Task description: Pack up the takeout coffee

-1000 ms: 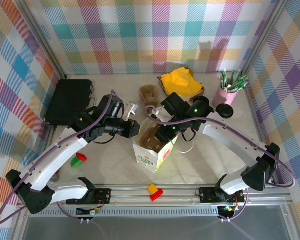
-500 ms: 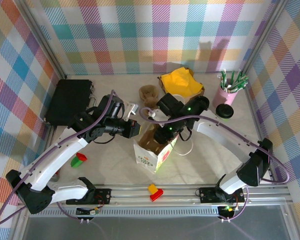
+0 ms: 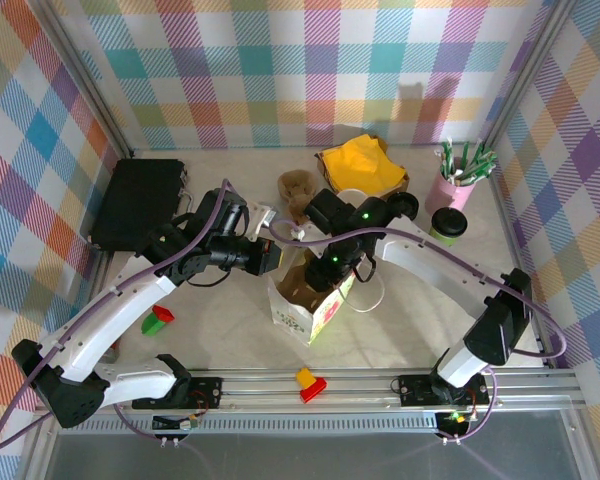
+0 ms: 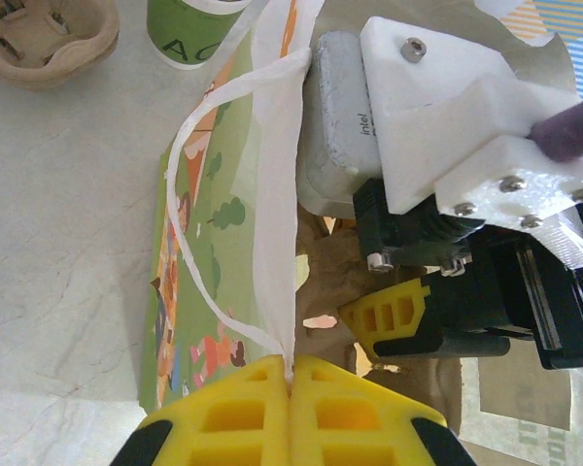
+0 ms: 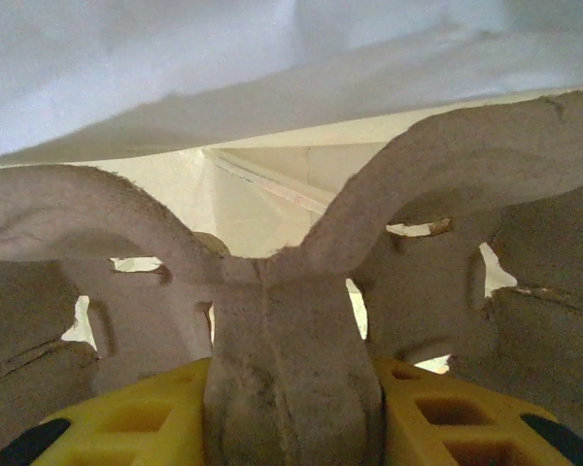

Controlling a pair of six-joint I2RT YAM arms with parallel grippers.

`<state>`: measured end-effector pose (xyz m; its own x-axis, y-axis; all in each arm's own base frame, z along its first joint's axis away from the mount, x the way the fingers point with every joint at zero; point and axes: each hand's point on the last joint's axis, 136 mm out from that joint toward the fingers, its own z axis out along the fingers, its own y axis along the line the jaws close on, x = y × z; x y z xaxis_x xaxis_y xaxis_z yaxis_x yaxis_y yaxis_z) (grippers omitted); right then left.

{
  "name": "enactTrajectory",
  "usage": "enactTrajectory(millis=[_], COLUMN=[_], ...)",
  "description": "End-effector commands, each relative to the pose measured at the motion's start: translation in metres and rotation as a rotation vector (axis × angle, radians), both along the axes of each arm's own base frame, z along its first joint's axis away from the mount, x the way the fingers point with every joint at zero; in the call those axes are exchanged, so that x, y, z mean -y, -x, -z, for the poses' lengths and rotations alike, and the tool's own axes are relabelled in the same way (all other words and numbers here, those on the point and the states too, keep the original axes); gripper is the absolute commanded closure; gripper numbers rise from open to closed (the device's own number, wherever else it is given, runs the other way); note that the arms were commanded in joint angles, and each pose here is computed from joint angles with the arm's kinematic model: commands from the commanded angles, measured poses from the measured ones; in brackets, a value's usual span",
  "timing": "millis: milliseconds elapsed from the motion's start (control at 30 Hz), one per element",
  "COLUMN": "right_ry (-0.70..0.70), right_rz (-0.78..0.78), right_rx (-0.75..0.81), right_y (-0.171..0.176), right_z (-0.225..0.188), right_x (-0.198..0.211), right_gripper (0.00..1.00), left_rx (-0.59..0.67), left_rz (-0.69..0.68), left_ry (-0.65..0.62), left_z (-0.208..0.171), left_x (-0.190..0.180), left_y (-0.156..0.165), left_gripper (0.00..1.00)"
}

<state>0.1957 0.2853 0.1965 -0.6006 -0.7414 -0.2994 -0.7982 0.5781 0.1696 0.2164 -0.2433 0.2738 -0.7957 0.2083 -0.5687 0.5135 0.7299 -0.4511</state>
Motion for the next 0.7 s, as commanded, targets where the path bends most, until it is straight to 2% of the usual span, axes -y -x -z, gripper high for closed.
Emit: enactTrajectory(millis=[0,667], right_ry=[0.014,0.080], right_rz=[-0.009,-0.031], right_rx=[0.006,-0.012], right_y=[0.000,0.002], right_z=[-0.005,0.026], right_x=[-0.001,0.005], right_gripper=[0.59,0.59], left_rx=[0.021,0.026], left_rz=[0.018,-0.017], left_ry=[0.037,0.011], left_z=[-0.010,-0.007], left_x=[0.005,-0.001], left_y=[-0.002,-0.005], left_gripper=[0.97,0.98])
